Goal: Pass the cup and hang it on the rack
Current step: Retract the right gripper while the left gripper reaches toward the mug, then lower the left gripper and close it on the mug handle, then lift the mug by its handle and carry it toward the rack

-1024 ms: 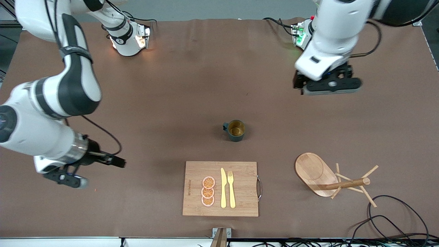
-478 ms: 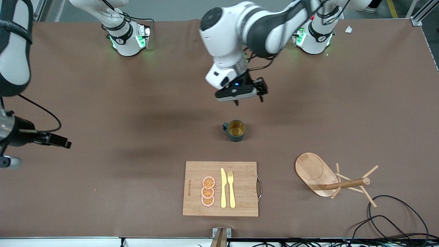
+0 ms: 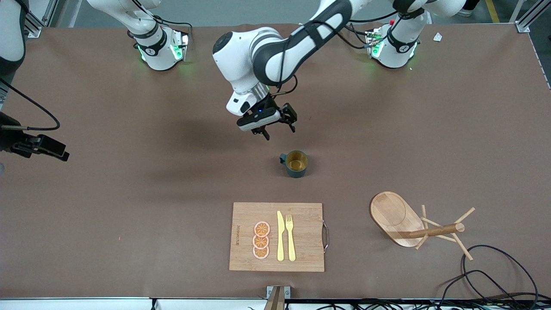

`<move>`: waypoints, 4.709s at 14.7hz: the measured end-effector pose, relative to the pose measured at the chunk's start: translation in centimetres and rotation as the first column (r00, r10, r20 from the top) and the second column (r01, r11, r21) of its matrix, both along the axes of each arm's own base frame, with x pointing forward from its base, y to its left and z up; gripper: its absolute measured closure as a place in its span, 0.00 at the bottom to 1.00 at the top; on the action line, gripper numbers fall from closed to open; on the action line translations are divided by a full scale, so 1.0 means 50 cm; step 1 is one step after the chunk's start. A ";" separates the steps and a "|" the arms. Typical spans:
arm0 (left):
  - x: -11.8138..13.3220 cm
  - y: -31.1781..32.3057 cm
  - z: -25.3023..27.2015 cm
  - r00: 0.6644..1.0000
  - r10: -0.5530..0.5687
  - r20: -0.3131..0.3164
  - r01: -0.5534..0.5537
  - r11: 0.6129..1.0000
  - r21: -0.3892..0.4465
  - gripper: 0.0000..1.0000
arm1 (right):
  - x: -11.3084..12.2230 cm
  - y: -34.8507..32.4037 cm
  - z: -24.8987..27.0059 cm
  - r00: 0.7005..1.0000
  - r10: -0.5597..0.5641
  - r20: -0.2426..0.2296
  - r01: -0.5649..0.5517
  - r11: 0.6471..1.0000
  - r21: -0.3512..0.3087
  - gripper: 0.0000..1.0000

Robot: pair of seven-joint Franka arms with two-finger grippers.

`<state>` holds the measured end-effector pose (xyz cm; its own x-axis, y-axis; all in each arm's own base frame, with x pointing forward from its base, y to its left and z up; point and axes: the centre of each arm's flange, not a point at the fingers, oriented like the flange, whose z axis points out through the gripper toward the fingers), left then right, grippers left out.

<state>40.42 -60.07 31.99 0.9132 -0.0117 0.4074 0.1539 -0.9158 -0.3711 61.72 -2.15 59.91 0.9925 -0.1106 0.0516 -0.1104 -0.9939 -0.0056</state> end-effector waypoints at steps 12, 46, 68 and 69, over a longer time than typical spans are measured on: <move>-0.008 -0.012 -0.241 0.931 0.323 0.171 -0.306 0.944 -0.120 0.08 | -0.060 -0.006 0.054 0.998 0.022 0.058 -0.022 1.000 0.001 0.00; 0.047 0.034 -0.321 0.895 0.376 0.240 -0.360 0.927 -0.108 0.70 | -0.068 -0.002 0.051 0.999 0.027 0.021 -0.026 1.000 -0.016 0.00; 0.286 0.202 0.161 0.822 0.569 -0.030 -0.535 0.752 -0.386 0.79 | -0.071 -0.001 0.056 0.999 0.028 0.022 -0.027 0.999 -0.016 0.00; 0.304 0.228 0.193 0.814 0.577 -0.068 -0.550 0.729 -0.407 0.79 | -0.072 -0.001 0.057 0.999 0.028 0.022 -0.027 1.000 -0.016 0.00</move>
